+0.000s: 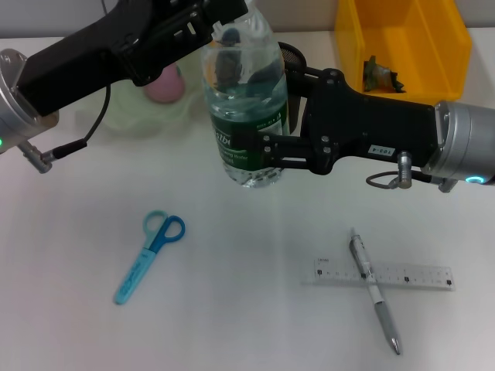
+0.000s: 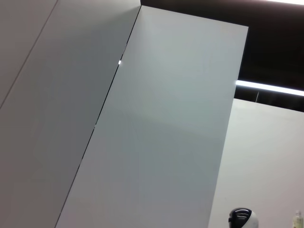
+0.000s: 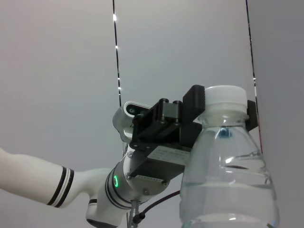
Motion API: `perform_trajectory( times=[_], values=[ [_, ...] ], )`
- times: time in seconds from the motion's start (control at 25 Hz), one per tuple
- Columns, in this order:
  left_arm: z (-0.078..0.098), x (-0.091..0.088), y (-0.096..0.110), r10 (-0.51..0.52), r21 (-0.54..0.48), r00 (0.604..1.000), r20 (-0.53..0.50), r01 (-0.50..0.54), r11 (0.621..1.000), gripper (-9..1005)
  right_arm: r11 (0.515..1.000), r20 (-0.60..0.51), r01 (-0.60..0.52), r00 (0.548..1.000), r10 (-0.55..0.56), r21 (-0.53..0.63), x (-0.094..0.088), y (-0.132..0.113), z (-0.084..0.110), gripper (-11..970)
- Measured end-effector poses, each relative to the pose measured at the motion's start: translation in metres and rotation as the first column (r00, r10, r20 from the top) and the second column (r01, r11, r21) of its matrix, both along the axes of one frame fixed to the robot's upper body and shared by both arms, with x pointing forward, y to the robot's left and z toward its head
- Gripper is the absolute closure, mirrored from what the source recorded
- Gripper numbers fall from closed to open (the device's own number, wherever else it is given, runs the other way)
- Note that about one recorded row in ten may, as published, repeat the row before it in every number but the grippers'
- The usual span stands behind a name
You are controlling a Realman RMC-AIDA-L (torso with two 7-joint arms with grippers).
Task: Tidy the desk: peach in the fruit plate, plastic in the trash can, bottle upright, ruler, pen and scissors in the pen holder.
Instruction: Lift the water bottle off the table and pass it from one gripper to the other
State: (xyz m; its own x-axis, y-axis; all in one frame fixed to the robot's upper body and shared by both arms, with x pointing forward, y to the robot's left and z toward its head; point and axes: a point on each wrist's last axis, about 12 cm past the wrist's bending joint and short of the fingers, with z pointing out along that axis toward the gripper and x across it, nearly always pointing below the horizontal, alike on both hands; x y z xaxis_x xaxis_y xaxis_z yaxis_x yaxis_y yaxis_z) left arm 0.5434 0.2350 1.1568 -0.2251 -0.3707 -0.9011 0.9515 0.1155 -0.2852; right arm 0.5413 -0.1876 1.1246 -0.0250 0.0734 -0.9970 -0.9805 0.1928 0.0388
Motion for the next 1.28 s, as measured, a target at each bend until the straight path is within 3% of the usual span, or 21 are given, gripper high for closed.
perform_trajectory(
  times=[0.44, 0.68, 0.88, 1.28],
  values=[
    [0.006, 0.000, -0.002, -0.023, 0.012, 0.999, 0.033, 0.023, 1.000, 534, 1.000, 0.006, -0.003, 1.000, 0.003, -0.003, 0.001, 0.001, 0.002, 196],
    [0.007, 0.000, 0.000, -0.021, 0.021, 0.999, 0.043, 0.020, 1.000, 411, 1.000, 0.008, -0.002, 1.000, 0.002, -0.002, 0.001, 0.001, 0.003, 195],
    [0.016, -0.001, -0.001, -0.063, 0.118, 0.992, 0.107, 0.050, 0.992, 411, 1.000, 0.005, -0.008, 1.000, 0.008, -0.003, 0.002, 0.002, 0.004, 195],
    [0.018, 0.002, -0.002, -0.052, 0.139, 0.992, 0.114, 0.036, 0.990, 412, 1.000, -0.013, -0.014, 1.000, 0.014, -0.002, 0.003, 0.003, 0.005, 193]
  ],
)
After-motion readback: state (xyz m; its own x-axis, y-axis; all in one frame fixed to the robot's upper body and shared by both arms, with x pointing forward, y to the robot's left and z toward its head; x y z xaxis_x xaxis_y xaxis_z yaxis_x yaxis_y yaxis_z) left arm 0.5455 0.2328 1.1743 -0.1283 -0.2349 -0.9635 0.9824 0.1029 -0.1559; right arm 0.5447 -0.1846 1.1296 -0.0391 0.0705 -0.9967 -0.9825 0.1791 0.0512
